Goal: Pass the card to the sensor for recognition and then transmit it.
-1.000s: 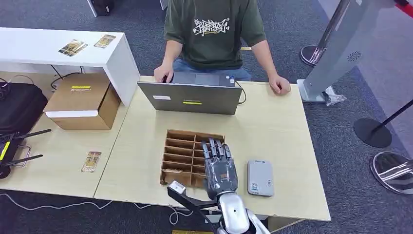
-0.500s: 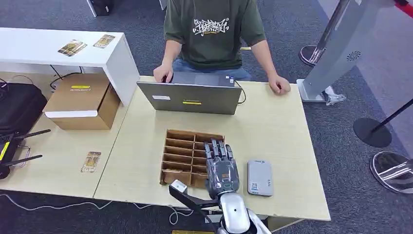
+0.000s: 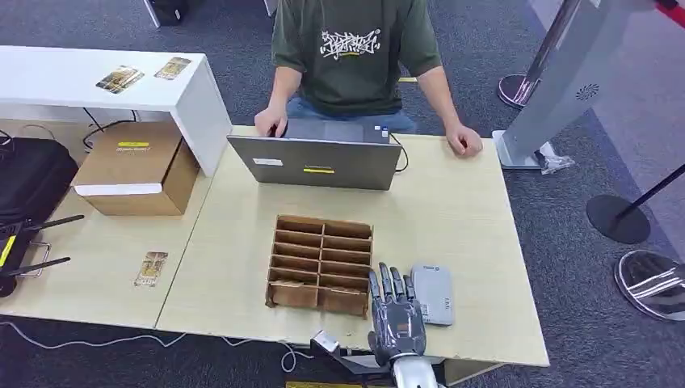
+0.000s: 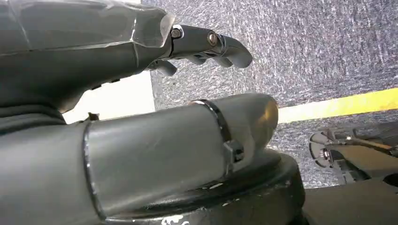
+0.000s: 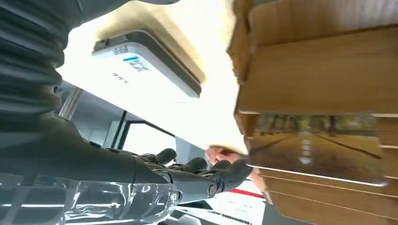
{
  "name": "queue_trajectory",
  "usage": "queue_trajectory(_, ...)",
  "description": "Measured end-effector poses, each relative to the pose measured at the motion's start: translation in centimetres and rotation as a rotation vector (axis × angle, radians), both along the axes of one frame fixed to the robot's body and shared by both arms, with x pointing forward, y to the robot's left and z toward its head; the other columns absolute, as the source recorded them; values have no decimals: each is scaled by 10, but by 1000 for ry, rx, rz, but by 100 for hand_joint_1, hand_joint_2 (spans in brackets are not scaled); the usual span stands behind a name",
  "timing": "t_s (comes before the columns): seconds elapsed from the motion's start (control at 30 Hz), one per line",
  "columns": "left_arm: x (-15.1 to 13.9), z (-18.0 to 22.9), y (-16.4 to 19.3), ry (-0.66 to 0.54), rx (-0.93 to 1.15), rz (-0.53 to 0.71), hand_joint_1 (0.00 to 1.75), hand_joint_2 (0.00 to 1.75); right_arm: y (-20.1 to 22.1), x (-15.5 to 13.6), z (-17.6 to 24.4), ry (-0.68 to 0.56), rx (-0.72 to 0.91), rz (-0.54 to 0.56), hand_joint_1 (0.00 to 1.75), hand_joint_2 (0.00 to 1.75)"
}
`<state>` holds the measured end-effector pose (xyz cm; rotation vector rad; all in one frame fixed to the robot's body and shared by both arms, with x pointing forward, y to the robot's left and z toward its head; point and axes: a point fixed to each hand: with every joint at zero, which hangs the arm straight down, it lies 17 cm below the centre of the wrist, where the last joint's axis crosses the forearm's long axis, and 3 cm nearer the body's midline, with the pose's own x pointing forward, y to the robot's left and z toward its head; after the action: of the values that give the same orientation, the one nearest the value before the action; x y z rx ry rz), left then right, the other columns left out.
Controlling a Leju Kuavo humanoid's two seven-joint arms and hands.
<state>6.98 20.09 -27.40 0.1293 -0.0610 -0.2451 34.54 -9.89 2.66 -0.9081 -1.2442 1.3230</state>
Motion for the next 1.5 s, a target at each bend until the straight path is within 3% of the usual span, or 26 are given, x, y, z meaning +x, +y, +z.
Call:
queue_trajectory(0.53, -5, -1, 3, 17, 11, 58, 0, 0, -3, -5, -3, 11, 15, 10, 0, 175)
queue_trajectory(1.33, -1, 0, -2, -9, -10, -15, 0, 0, 7, 2, 23, -114, 71, 37, 0, 175)
queue_trajectory(1.5, 0, 0, -4, -1, -18, -26, 0, 0, 23, 6, 28, -126, 127, 104, 0, 175)
